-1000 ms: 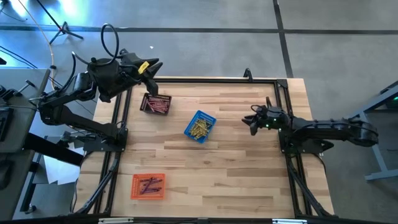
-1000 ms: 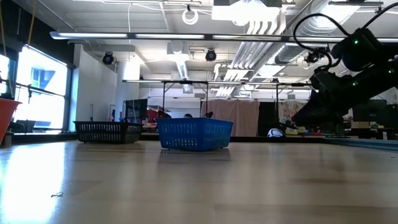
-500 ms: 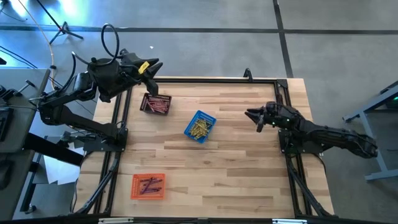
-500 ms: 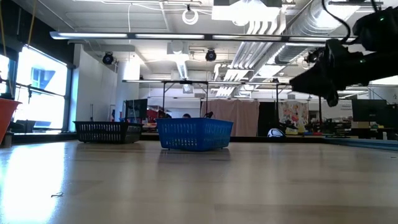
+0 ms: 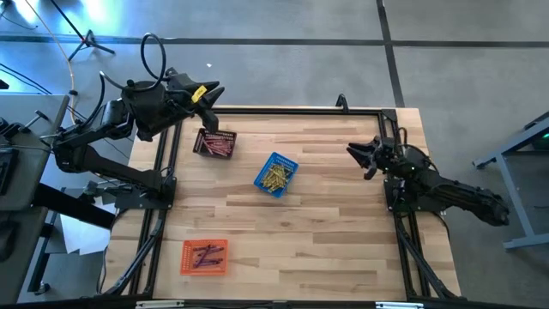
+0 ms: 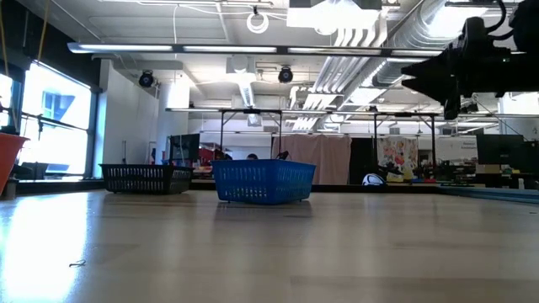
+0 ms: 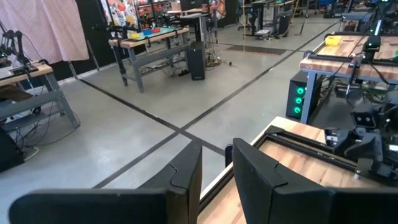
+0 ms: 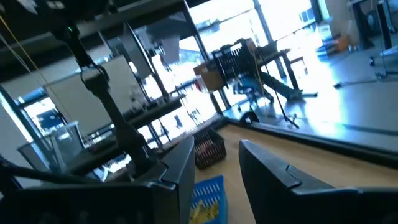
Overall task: Sort crayons
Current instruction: Return to Home Position
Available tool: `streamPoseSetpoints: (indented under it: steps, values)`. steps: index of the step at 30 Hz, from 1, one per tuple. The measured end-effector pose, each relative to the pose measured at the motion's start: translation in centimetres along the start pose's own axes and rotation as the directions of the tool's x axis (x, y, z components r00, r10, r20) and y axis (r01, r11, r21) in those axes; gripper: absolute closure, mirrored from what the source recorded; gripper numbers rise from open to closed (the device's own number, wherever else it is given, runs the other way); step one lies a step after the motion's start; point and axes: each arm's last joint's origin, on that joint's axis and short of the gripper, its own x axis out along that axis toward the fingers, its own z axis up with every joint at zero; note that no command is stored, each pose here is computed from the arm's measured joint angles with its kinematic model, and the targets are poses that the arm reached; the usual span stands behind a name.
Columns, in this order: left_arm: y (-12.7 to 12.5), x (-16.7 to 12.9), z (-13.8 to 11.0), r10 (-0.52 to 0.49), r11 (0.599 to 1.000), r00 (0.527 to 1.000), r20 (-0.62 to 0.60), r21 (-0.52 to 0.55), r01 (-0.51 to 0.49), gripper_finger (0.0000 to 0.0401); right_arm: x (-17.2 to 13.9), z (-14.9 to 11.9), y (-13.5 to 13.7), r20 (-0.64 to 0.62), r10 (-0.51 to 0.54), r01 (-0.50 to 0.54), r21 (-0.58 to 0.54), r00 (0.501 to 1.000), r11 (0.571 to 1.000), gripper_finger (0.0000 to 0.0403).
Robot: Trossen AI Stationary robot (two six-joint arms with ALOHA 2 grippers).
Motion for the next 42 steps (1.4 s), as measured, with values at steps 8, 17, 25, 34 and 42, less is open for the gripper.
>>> streamPoseSetpoints:
  steps: [8, 17, 25, 34, 42]
  values:
    - [0.0, 0.0, 0.0, 0.0, 1.0, 1.0, 0.0, 0.0, 0.0, 0.0325, -0.9, 1.0, 0.5, 0.115, 0.053, -0.053, -0.005, 0.992, 0.999, 0.0291]
    - [0.0, 0.0, 0.1, -0.002, 1.0, 1.0, 0.006, -0.005, 0.002, 0.0325, -0.9, 0.9, 0.4, 0.105, 0.048, -0.048, -0.004, 0.993, 0.999, 0.0291]
    - [-2.2, 2.1, -0.8, -0.161, 0.986, 0.985, -0.064, 0.031, 0.163, 0.0325, -0.9, 0.5, 0.3, 0.063, 0.029, -0.029, -0.001, 0.998, 1.0, 0.0291]
    - [-6.0, 8.2, -6.5, -0.06, 0.944, 0.903, -0.426, 0.27, 0.19, 0.0325, -0.9, 0.5, 0.3, 0.062, 0.028, -0.028, 0.0, 0.998, 1.0, 0.0291]
    - [-7.5, 10.7, -11.3, -0.11, 0.901, 0.763, -0.637, 0.26, 0.348, 0.0325, -0.9, 0.4, 0.2, 0.055, 0.025, -0.026, 0.0, 0.998, 1.0, 0.0291]
